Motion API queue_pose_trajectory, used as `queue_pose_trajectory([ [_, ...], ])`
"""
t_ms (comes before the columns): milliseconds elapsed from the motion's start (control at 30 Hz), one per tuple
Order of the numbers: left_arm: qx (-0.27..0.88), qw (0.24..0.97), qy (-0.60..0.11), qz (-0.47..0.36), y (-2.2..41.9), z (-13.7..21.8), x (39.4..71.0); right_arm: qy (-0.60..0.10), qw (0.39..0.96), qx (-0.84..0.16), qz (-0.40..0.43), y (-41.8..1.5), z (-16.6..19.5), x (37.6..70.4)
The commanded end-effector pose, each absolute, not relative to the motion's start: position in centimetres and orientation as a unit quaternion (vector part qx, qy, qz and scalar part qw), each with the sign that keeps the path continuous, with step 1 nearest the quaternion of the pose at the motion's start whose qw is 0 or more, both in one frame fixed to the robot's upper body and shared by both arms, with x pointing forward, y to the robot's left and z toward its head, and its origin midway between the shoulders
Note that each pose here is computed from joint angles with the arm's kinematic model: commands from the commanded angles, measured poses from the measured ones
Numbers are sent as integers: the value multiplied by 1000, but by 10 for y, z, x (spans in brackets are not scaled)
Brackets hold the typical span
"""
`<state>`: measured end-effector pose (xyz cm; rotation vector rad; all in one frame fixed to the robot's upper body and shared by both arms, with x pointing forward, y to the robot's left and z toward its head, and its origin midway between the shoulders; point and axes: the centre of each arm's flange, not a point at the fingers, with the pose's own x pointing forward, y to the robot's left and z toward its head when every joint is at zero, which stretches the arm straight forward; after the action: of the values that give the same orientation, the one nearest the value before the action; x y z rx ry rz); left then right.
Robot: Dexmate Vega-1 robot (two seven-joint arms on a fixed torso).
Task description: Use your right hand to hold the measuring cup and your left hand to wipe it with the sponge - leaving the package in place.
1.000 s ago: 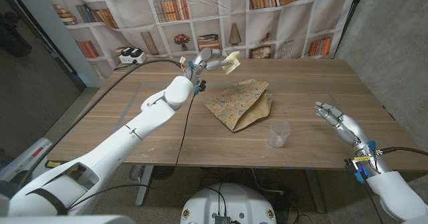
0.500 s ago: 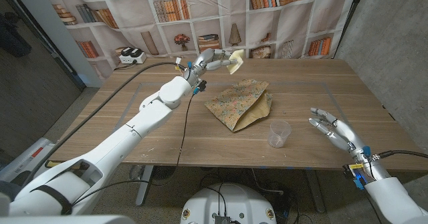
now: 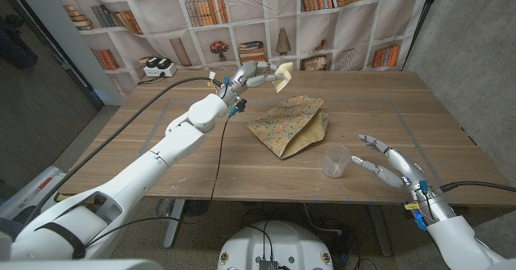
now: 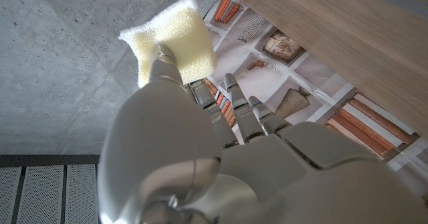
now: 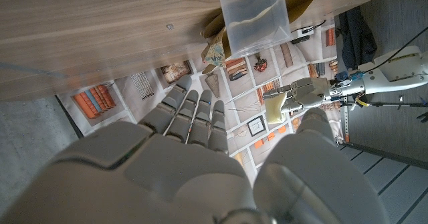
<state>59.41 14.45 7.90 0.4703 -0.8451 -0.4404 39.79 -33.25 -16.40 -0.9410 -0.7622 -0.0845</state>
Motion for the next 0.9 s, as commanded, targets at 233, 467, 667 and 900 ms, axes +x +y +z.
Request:
queue_pose_trajectory([
  [233, 248, 849, -403, -234, 150, 82, 602, -329, 795, -507, -59, -306, -178, 400],
  [467, 260, 840, -412, -239, 149, 86, 600, -308, 805, -503, -68, -299, -186, 406],
  [667, 261, 840, -412, -240, 151, 85, 600, -302, 808, -500, -78, -296, -189, 411],
  [900, 256, 841, -412, -240, 154, 83, 600, -301, 814, -489, -84, -294, -194, 417],
])
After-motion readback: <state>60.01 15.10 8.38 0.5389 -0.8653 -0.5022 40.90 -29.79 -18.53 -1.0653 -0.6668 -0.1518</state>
